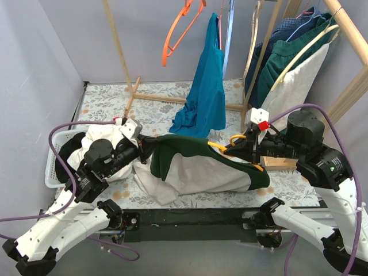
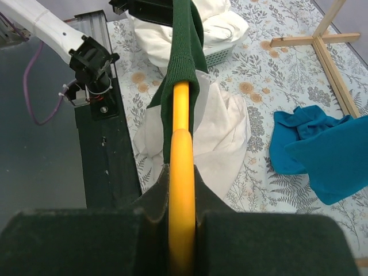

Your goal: Remove the t-shirt from the hanger

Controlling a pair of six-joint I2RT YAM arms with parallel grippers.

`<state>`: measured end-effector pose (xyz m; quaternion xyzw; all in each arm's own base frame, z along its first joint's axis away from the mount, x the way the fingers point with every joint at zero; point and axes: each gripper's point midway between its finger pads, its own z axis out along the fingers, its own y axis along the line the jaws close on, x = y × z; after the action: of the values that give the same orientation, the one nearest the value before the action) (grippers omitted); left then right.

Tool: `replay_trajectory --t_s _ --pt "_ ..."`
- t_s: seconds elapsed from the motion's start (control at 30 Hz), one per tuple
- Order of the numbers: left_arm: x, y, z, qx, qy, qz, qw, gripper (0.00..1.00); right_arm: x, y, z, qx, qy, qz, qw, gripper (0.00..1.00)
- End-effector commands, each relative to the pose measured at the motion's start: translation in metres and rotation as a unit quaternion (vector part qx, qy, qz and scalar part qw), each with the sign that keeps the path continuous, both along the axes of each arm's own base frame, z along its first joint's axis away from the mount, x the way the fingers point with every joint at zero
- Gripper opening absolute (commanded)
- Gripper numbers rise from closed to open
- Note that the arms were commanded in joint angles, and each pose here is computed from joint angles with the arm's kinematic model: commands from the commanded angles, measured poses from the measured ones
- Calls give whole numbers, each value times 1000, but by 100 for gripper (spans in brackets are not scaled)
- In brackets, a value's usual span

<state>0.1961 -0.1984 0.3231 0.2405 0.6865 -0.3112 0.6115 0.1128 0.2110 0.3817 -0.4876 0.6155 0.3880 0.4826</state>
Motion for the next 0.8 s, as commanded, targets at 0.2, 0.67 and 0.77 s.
replay_trajectory --t_s 0.2,0.67,0.77 --pt "16 23 -9 13 1 79 997 0 -8 -18 14 -2 -39 -24 999 1" --pt "85 135 28 -19 -5 490 871 0 -23 -39 -5 -16 -24 -57 998 1" --pt "87 134 24 -29 3 491 871 0 -28 -50 8 -8 -45 -78 996 1"
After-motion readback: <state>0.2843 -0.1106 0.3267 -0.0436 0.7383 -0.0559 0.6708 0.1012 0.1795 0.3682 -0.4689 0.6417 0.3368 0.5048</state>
